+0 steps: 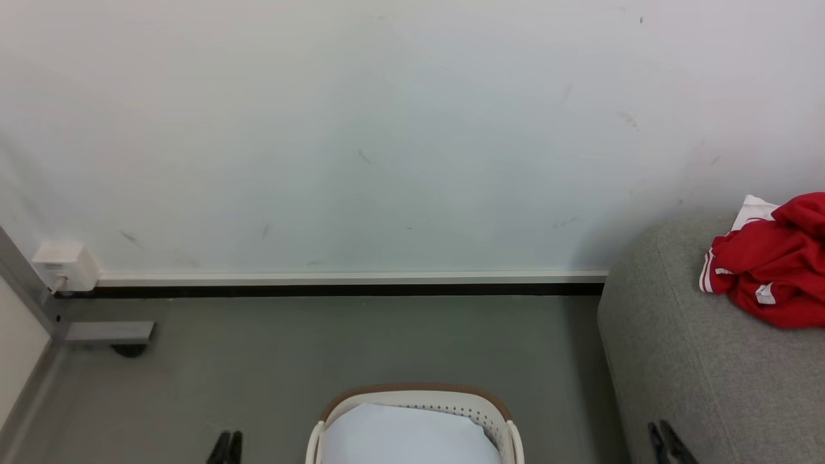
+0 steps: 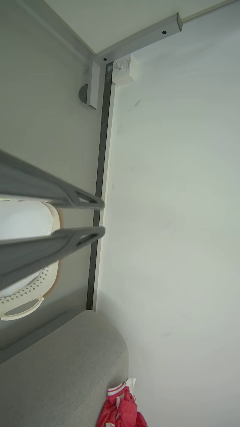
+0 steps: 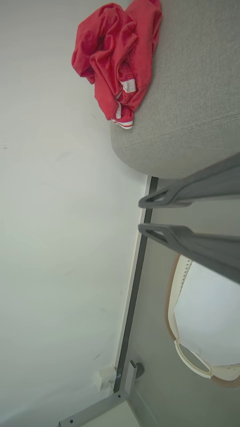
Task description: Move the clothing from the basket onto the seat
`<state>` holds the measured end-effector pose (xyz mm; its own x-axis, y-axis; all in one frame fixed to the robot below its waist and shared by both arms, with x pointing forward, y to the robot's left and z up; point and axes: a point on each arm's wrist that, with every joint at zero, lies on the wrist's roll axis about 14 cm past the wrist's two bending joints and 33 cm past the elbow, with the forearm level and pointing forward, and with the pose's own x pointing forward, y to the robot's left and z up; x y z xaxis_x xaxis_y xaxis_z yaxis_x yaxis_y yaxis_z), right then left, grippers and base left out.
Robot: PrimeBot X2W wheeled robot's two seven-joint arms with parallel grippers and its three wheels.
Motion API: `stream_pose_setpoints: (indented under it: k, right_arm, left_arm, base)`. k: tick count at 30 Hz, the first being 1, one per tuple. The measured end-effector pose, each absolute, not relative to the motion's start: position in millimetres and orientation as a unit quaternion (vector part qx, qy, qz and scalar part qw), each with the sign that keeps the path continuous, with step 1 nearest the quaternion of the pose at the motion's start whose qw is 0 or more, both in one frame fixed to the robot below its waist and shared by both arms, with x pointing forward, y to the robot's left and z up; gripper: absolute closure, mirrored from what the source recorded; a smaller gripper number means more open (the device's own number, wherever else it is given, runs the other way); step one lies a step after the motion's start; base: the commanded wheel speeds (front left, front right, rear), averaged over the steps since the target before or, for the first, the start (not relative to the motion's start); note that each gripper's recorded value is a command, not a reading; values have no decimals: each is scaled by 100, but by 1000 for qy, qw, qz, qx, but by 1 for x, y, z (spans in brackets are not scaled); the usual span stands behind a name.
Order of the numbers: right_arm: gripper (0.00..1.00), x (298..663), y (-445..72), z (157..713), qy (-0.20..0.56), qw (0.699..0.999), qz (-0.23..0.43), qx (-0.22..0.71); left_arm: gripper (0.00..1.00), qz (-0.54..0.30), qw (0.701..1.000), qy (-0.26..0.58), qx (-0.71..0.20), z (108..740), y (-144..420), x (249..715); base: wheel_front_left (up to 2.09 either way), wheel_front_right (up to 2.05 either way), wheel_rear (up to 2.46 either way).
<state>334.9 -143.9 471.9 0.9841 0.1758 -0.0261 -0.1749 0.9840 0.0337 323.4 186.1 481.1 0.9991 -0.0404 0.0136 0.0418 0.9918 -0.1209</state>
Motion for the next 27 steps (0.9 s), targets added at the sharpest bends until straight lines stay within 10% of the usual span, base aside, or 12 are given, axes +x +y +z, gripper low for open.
stream_pose_setpoints:
  k: [27]
  right_arm:
    - [100, 347, -170, 470, 41, 965, 15, 257]
  left_arm:
    - [100, 28, 958, 14, -285, 479, 200, 340]
  base:
    - [0, 0, 0]
